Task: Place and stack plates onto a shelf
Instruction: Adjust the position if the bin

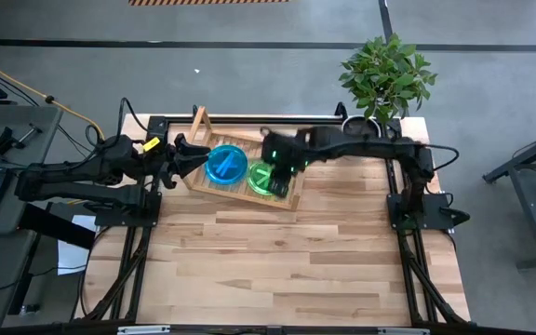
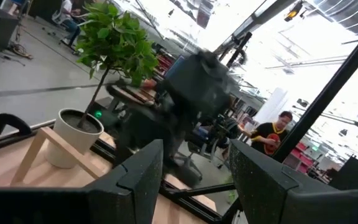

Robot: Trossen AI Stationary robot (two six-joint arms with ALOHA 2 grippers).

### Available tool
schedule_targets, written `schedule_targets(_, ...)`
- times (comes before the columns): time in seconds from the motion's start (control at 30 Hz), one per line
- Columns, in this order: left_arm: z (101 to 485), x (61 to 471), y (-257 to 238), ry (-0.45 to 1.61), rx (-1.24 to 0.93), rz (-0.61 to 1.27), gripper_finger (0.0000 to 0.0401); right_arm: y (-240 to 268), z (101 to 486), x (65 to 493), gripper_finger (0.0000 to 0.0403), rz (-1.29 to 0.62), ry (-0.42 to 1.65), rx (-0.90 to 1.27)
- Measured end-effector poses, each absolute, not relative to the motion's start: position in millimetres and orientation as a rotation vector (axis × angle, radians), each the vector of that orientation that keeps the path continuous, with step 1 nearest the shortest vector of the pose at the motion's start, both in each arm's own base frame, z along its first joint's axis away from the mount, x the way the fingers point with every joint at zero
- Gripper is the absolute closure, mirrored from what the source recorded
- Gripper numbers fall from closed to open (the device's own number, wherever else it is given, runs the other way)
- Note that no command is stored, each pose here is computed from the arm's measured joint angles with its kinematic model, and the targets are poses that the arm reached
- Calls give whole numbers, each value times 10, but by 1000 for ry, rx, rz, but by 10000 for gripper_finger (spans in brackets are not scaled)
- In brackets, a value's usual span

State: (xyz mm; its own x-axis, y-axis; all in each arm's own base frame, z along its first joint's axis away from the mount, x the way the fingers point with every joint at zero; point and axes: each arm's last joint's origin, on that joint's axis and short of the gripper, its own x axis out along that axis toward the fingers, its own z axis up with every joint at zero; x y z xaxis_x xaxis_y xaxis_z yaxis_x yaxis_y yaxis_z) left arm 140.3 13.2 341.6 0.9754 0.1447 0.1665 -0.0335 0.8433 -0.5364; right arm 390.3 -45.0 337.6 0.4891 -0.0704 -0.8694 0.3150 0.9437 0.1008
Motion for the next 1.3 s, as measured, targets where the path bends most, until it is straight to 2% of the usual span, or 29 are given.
schedule_targets(0.17, 3410, 1421, 134, -199, -561, 100, 229, -282, 3233, 3932, 390, -330, 1116, 231)
schedule_targets(0.4, 3390, 1460, 146, -193, -563, 134, 229, -153, 3026, 3939, 399, -429, 1245, 228)
schedule_targets(0.83, 3355, 1519, 151, -170, -571, 142, 229, 190, 2869, 3892, 402, -398, 1397, 121)
schedule_targets(1.1, 3347, 1531, 157, -169, -572, 161, 229, 307, 2873, 3705, 403, -401, 1566, -79)
schedule_targets(1.3, 3347, 1530, 159, -169, -574, 164, 229, 277, 2916, 3680, 403, -384, 1564, -167)
